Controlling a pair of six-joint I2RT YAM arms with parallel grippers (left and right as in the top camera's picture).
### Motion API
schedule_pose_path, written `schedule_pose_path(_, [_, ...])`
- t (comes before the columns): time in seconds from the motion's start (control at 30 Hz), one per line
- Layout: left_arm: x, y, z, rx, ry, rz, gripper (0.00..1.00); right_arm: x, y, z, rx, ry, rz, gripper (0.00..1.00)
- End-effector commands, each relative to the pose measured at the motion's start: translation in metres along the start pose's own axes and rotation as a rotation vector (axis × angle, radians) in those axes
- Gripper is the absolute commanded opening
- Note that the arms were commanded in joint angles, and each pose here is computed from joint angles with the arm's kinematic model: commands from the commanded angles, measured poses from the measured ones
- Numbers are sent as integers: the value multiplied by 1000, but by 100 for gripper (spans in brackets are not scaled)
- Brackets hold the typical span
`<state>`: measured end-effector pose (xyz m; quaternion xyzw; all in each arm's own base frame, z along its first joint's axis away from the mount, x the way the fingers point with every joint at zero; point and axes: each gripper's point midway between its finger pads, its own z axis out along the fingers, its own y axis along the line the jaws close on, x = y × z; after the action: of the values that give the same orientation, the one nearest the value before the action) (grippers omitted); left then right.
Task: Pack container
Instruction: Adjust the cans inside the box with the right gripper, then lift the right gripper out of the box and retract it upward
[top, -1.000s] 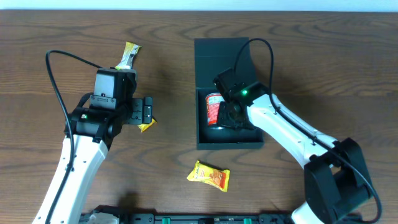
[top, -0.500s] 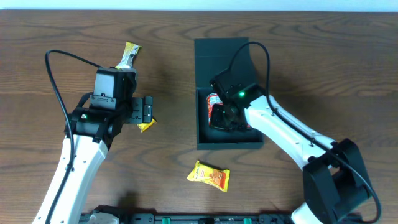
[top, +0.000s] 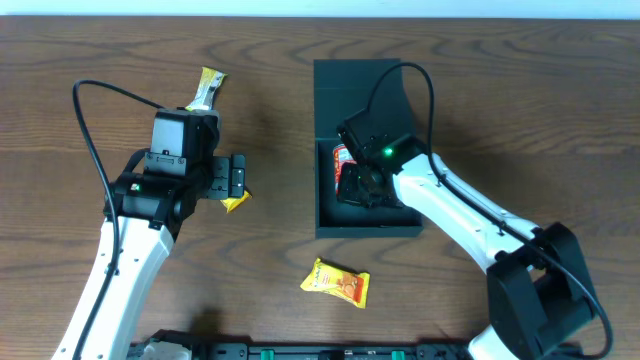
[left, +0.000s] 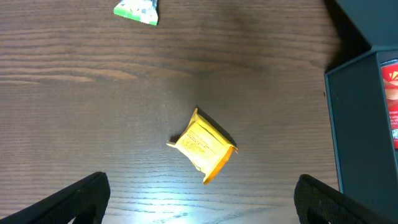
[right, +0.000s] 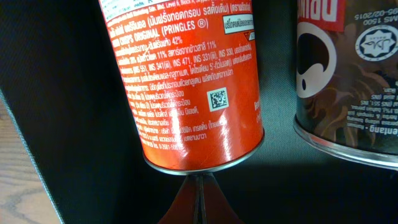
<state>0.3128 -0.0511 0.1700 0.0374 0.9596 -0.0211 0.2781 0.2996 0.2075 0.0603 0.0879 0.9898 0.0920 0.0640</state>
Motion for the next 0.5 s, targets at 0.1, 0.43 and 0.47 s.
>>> schedule_pose_path(0.1, [-5, -1, -2, 2, -14, -2, 96, 0, -3, 3, 26, -15, 1, 2])
schedule_pose_path(0.43, [-6, -1, -2, 3, -17, -3, 95, 21, 34, 1, -145, 90, -27, 1])
schedule_pose_path(0.47, [-6, -1, -2, 3, -17, -3, 96, 17, 38, 1, -156, 69, -31, 1])
